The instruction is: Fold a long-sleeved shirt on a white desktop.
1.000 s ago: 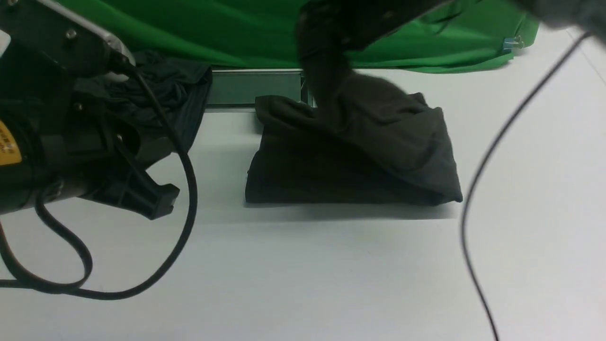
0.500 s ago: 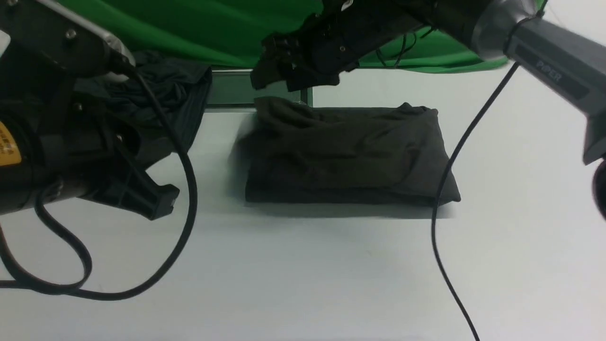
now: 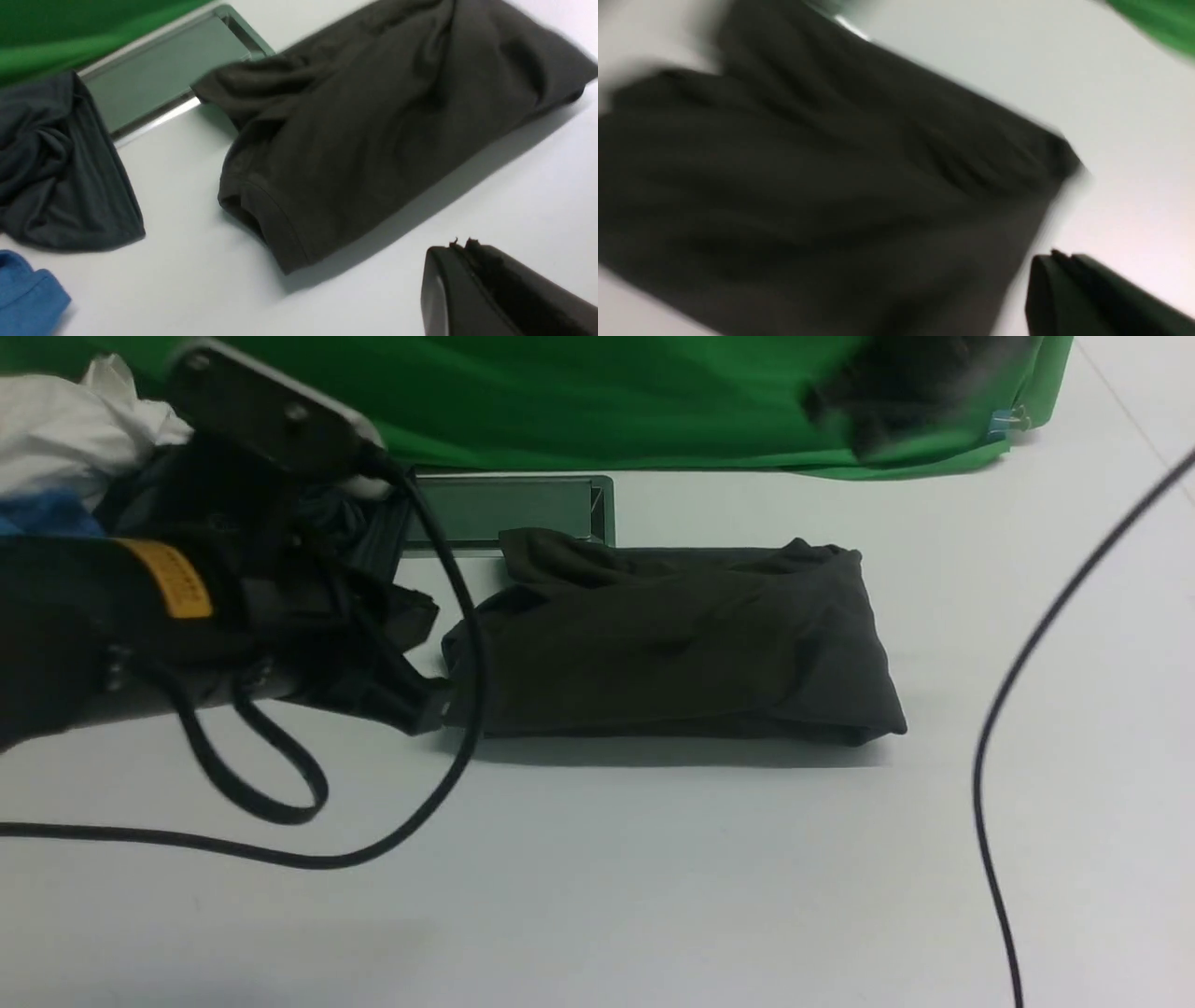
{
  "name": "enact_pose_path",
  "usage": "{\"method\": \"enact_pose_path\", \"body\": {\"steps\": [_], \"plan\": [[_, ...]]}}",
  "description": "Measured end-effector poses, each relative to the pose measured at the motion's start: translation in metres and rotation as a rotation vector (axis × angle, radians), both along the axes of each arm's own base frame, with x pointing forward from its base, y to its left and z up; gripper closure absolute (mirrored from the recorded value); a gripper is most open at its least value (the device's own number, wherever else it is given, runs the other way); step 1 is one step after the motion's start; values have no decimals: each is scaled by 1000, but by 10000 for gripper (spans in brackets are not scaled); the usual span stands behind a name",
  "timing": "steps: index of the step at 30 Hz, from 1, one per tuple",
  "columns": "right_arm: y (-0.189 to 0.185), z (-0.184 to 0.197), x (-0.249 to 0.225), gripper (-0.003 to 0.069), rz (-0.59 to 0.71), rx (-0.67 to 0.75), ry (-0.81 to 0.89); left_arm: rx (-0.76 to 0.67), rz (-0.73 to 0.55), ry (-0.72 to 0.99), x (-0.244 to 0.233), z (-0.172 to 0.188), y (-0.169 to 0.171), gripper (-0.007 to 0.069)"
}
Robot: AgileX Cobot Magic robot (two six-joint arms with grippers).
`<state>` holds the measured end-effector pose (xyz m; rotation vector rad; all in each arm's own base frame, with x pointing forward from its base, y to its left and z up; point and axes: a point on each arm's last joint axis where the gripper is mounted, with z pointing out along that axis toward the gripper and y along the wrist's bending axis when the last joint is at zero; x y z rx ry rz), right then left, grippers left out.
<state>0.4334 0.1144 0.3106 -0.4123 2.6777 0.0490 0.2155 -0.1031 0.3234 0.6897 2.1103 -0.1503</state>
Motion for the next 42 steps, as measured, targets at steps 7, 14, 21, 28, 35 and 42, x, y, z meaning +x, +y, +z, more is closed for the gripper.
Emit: {"method": "enact_pose_path", "body": {"steps": [7,14,21,28,35,42], "plan": [[-13,-105,37,626,-62,19,1,20,-22,-38,-1,4,1,607],[-4,-156,59,626,-63,87,-74,13,-23,-90,-11,15,6,607],[-5,-141,55,625,-45,85,-73,-13,-24,-207,-45,22,24,607],[-16,-42,-3,619,-18,84,-87,-147,-3,-410,-107,13,53,607],[-42,32,-138,618,-100,174,-200,-261,7,-601,-163,-14,79,607],[-65,17,-240,618,-160,218,-213,-285,7,-651,-174,-37,84,607]]}}
